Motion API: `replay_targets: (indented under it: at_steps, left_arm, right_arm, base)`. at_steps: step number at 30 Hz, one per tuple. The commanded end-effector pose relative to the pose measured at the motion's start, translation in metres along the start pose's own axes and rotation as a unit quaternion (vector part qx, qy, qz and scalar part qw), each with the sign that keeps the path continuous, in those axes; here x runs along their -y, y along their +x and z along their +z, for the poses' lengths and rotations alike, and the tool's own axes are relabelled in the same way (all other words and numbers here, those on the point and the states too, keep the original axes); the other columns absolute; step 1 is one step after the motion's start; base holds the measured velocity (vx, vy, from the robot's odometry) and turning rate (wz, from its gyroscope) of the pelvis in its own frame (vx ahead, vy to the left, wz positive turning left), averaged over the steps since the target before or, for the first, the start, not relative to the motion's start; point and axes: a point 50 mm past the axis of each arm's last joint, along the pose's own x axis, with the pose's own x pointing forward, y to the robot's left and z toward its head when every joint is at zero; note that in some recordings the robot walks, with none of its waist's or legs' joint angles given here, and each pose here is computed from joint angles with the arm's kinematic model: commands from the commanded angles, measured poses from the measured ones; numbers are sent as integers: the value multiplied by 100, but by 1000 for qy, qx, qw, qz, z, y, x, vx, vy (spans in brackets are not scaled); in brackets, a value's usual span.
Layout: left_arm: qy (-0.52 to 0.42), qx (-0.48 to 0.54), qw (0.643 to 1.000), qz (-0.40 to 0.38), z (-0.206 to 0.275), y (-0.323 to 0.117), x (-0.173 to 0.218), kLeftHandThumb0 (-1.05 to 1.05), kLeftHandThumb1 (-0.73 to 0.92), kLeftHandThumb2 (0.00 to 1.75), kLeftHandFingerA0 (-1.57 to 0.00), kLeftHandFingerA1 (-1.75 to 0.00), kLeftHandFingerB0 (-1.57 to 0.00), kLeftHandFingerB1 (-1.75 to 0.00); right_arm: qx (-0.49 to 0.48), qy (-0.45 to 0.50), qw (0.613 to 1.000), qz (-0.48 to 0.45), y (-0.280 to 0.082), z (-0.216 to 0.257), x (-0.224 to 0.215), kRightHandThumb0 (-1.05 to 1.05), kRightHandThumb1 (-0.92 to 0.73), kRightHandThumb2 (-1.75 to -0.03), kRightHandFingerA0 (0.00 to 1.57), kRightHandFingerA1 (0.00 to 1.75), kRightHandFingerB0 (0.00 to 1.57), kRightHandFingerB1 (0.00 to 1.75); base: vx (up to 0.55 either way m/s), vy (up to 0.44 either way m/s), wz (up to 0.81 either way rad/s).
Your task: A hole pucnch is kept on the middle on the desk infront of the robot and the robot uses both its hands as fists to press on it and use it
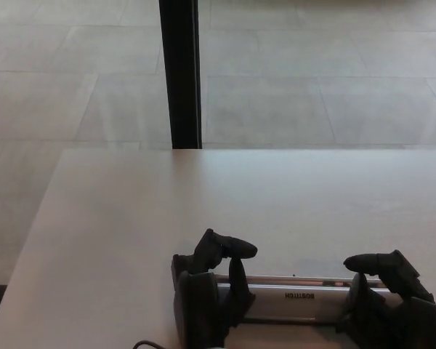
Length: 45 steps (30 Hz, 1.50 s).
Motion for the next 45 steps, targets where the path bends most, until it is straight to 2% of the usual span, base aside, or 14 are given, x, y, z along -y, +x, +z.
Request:
replay_targets:
  at_steps: [1,12,13,14,16,17,21,26,29,30,35,40,42,45]
  left_arm:
    - [13,-103,992,73,-14,-54,39,-27,80,79,-80,-175,-63,-150]
    - [-23,-101,991,80,-12,-59,42,-30,77,86,-81,-175,-63,-152]
    - [-33,-99,991,80,-9,-57,43,-31,78,85,-81,-175,-62,-155]
    - [-46,-96,991,83,-7,-56,43,-30,78,83,-81,-175,-64,-154]
    - [-46,-95,991,82,-6,-56,43,-30,78,83,-81,-175,-64,-154]
    - [-91,-99,988,81,1,-53,44,-31,74,90,-84,-175,-63,-159]
    - [-194,-105,974,51,19,-46,44,-29,71,102,-92,-175,-61,-159]
    - [-248,-96,964,-30,51,-38,34,-28,73,97,-92,-175,-65,-149]
    - [-268,-88,958,-55,70,-33,29,-29,75,97,-91,-175,-54,-158]
    - [-280,-72,955,-72,84,-29,26,-30,79,90,-89,-175,-50,-160]
    - [-297,-81,947,-95,109,-15,14,-29,84,92,-88,-175,-47,-168]
    - [-305,-104,942,-91,112,-4,-4,-26,84,92,-87,-175,-47,-164]
    - [-303,-97,944,-88,114,6,-21,-26,83,95,-87,-175,-46,-157]
    - [-299,-89,946,-86,116,13,-36,-25,79,101,-89,-175,-49,-158]
  right_arm:
    - [-74,9,983,-169,-32,-39,11,-36,-58,-95,97,175,80,161]
    - [-45,22,985,-167,-28,-31,10,-41,-61,-90,100,175,76,158]
    - [-36,43,985,-165,-24,-26,7,-40,-60,-91,120,175,76,142]
    - [-30,40,985,-163,-20,-23,7,-39,-59,-92,122,175,79,139]
    - [-29,40,985,-164,-20,-22,7,-39,-59,-92,122,175,79,139]
    - [-9,46,989,-140,-12,-11,6,-38,-60,-99,107,175,83,151]
    - [3,45,994,-98,3,9,4,-39,-64,-96,103,175,78,152]
    - [-6,59,998,-27,13,38,-2,-31,-64,-103,104,175,78,141]
    - [-5,63,998,-7,18,48,-5,-29,-63,-104,104,175,78,139]
    - [-3,70,997,16,21,56,-9,-30,-69,-95,101,175,75,139]
    - [0,77,994,78,23,81,-21,-31,-69,-94,98,175,71,138]
    - [-8,66,991,118,22,102,-13,-33,-69,-98,97,175,68,144]
    - [-1,60,993,98,26,117,2,-31,-75,-92,98,175,70,144]
    - [16,45,996,78,30,129,17,-29,-72,-98,99,175,70,143]
  base:
    - [0,0,0]
    - [0,0,0]
    - [0,0,0]
    - [0,0,0]
    - [0,0,0]
    - [0,0,0]
    - [0,0,0]
    - [0,0,0]
    - [0,0,0]
    - [0,0,0]
    - [0,0,0]
    - [0,0,0]
    - [0,0,0]
    - [0,0,0]
